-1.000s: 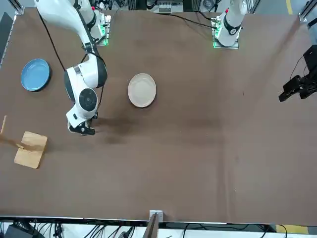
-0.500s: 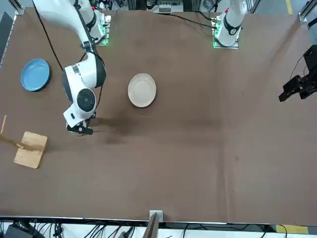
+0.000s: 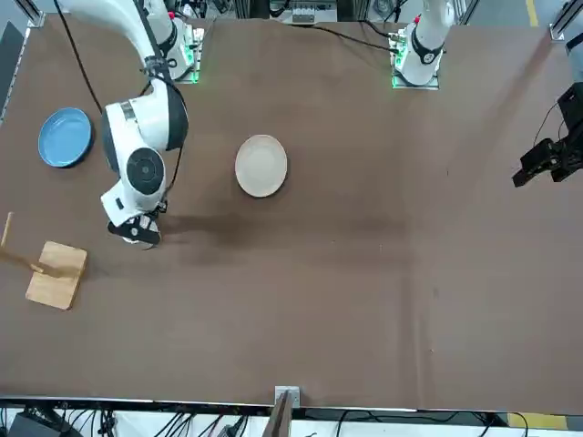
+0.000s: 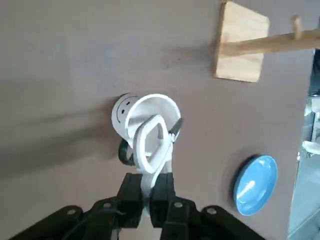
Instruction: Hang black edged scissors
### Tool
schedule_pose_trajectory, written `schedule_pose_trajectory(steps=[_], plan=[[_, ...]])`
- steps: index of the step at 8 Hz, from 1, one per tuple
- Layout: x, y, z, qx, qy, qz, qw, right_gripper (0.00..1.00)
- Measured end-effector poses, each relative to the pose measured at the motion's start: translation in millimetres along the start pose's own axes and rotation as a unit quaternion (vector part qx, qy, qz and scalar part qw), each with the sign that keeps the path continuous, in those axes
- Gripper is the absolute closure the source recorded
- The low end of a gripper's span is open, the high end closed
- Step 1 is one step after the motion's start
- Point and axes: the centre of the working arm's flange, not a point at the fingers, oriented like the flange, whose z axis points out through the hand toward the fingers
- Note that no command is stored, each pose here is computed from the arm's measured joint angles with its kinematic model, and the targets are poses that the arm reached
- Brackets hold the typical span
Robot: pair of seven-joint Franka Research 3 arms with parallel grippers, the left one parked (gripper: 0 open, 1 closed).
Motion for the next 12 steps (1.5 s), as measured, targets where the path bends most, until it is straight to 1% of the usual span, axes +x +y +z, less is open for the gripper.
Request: schedule_pose_trajectory(steps=[2, 3, 4, 5, 7, 8, 10, 11, 12], plan=[[9, 24, -39, 0.042, -0.001, 0.032, 0.999, 0.89], [19, 50, -54, 0.069, -0.002, 0.045, 0.997, 0.89], [30, 85, -61, 0.102, -0.007, 0.055, 0.993, 0.89], [42, 128, -58, 0.138, -0.013, 0.062, 0.988, 0.89], [62, 215, -41, 0.202, -0.016, 0.073, 0.976, 0.89], [66, 247, -37, 0.229, -0.011, 0.077, 0.97, 0.89], [71, 293, -30, 0.284, -0.004, 0.095, 0.954, 0.89], [73, 309, -26, 0.304, -0.003, 0.108, 0.946, 0.89], [74, 321, -24, 0.315, -0.001, 0.117, 0.942, 0.89]])
